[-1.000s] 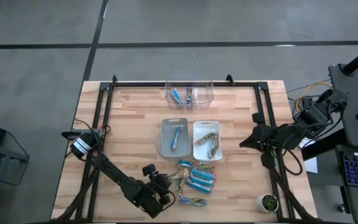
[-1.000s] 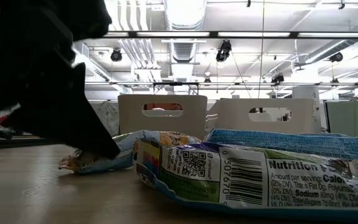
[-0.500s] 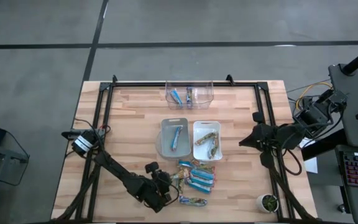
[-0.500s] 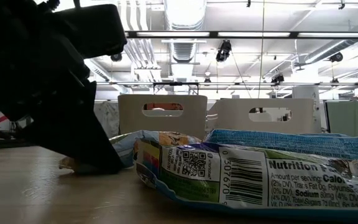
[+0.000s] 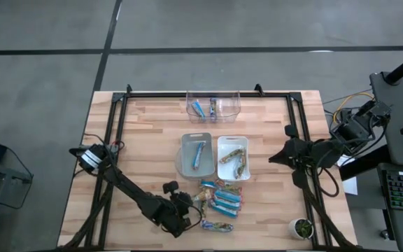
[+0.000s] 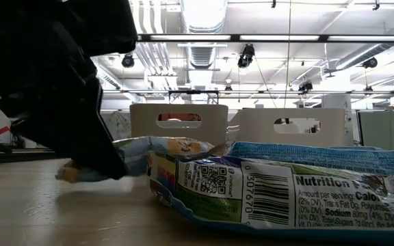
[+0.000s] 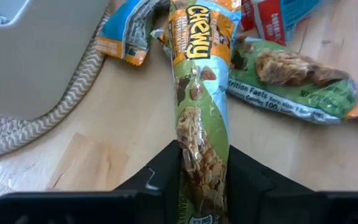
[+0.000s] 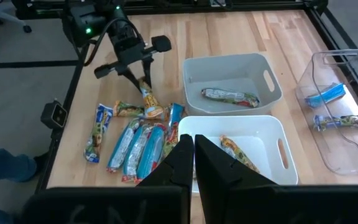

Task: Pick and place Granola Bars by type
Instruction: Put the orange granola bar into the white bin

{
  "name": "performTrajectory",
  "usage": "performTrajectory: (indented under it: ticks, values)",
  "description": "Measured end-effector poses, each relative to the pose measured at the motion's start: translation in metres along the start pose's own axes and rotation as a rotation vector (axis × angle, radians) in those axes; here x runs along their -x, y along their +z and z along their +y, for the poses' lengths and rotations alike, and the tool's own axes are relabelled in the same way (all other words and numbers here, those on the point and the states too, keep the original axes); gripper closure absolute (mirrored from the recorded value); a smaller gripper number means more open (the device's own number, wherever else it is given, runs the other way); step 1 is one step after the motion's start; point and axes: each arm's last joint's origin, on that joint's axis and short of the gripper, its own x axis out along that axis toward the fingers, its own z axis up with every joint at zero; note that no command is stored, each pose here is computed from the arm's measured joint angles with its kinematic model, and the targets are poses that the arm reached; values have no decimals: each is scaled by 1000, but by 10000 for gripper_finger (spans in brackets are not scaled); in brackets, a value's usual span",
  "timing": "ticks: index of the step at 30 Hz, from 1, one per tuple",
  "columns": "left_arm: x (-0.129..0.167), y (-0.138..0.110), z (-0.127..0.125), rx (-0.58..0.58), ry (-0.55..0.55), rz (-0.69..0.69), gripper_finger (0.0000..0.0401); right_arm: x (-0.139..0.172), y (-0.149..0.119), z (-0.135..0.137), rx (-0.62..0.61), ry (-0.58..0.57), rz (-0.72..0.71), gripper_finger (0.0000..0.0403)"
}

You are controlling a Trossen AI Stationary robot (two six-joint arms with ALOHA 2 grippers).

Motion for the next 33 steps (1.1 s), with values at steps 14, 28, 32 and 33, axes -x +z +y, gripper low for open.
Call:
performTrajectory:
  ticks: [14,28,32,33]
  values:
    - [54,45,15,36,-48,-145,319,0,0,0,0,1,-1,394]
    - [107,117,60,44,-46,-343,319,32,12,-8,5,123,-118,394]
    - [103,134,69,46,-48,-352,319,47,16,-14,15,138,-157,394]
    - [101,139,72,51,-48,-359,319,50,17,-16,21,138,-163,394]
